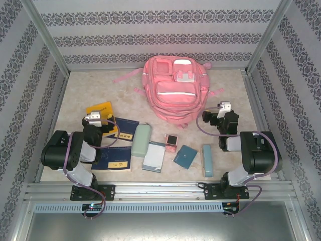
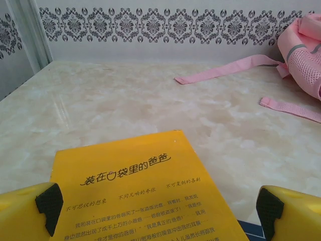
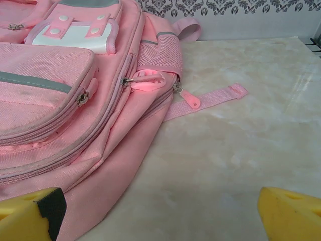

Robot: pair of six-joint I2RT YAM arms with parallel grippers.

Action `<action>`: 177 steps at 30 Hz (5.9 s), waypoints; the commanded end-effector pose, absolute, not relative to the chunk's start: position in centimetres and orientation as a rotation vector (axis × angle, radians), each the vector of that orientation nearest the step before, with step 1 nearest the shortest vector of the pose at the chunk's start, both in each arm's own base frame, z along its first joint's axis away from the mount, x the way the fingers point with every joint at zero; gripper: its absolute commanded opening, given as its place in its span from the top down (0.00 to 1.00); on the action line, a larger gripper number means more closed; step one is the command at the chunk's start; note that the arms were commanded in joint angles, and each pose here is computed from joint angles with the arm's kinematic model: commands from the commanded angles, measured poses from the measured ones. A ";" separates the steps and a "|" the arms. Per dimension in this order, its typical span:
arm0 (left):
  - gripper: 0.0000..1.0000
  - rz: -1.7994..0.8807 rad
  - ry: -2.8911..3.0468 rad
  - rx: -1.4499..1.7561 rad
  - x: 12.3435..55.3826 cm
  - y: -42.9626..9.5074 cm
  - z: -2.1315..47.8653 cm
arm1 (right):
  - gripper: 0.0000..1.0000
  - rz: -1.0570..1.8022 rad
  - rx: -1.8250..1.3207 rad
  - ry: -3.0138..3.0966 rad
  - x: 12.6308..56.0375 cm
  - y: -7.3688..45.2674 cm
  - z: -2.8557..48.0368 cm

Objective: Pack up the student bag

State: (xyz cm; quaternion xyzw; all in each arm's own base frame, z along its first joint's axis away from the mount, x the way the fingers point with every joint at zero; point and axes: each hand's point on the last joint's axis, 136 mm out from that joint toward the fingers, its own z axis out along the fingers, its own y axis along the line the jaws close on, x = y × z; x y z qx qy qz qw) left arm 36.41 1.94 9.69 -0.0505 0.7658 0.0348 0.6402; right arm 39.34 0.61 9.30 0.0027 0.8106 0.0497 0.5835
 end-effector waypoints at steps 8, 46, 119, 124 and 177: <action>0.00 -0.081 1.719 0.178 36.4 -2.6 10.3 | 0.02 0.122 -0.015 1.850 39.9 0.7 10.8; 0.00 -0.096 1.660 0.095 35.0 -7.7 30.4 | 0.02 0.213 -0.125 1.698 35.8 13.1 30.8; 0.00 -0.514 2.479 -0.041 37.9 -19.9 18.9 | 0.62 1.033 1.017 2.336 47.6 8.1 4.0; 0.00 -0.527 2.495 -0.039 37.8 -20.2 18.3 | 0.98 1.114 1.018 2.275 47.1 9.2 5.1; 0.02 -0.180 2.682 -0.282 35.6 -15.9 19.0 | 0.45 0.689 0.144 2.398 39.8 18.1 13.9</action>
